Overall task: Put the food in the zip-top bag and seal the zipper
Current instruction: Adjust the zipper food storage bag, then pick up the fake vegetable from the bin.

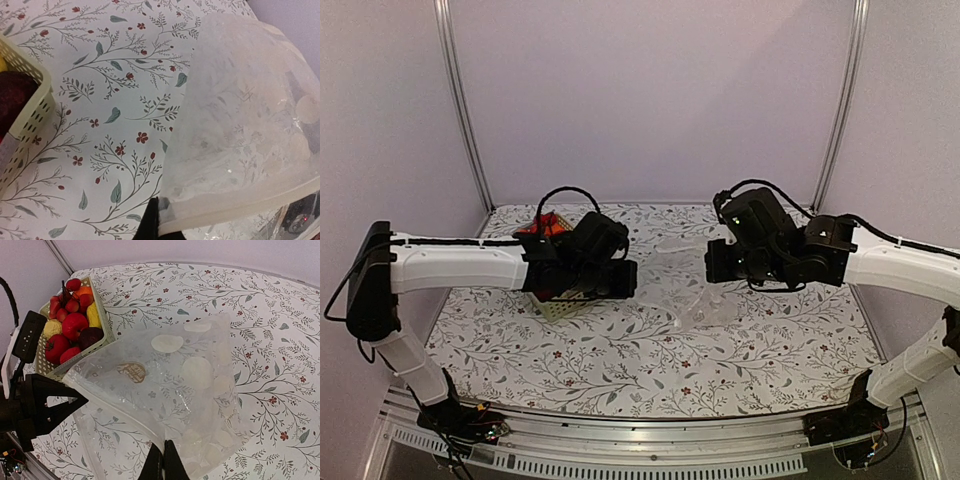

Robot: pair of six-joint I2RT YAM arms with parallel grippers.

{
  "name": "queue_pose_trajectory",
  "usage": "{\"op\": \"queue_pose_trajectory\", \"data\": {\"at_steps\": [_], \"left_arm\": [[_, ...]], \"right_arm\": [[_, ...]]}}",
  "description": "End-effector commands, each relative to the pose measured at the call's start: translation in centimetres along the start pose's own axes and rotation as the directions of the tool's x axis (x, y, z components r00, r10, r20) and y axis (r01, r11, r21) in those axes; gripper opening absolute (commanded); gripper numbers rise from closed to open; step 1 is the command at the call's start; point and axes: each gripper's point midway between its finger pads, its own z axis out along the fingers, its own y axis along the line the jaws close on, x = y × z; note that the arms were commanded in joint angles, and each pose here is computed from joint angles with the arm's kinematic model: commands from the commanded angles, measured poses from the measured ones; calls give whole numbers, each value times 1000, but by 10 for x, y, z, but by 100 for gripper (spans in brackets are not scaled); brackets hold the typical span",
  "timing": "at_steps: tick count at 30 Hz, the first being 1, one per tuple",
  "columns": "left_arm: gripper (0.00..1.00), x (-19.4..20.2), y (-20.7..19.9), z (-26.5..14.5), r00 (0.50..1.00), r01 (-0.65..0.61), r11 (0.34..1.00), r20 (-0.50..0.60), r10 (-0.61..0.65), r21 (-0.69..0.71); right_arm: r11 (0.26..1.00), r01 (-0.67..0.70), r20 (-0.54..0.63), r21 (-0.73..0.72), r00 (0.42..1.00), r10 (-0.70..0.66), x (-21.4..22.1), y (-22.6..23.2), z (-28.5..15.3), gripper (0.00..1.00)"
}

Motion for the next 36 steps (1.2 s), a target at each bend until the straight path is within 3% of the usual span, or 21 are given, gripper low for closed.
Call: {"op": "queue_pose_trajectory", "data": {"at_steps": [1, 5, 13, 15, 19, 22, 28, 36], "left_arm": [[3, 1, -6, 1, 997, -78, 997, -3, 78, -23], [20, -3, -17, -6, 992, -124, 991, 12, 124, 39], [80, -16, -21, -52, 976, -202, 972, 111, 190, 117], [90, -22, -21, -70, 971, -203, 970, 157, 182, 136], [98, -41, 6, -103, 958, -171, 984, 241, 156, 44], [99, -53, 37, -115, 964, -109, 994, 242, 112, -25], [100, -69, 97, -114, 977, -15, 991, 208, 44, -137], [100, -78, 181, -100, 987, 69, 936, 159, -15, -344]], "right_arm": [[998, -15, 5, -60, 1000, 16, -5, 9, -13, 0], [996, -31, 7, -80, 999, 32, -4, 11, -13, 0], [996, -44, 8, -82, 999, 45, -2, 10, -12, 0], [996, -49, 7, -80, 999, 50, -2, 9, -12, 0], [995, -57, 1, -83, 998, 58, 0, 10, -10, 0], [994, -61, -5, -94, 998, 60, 0, 13, -9, 0], [986, -79, -18, -145, 997, 77, 0, 22, -12, 0], [983, -101, -23, -151, 995, 99, 3, 21, -14, 0]]}}
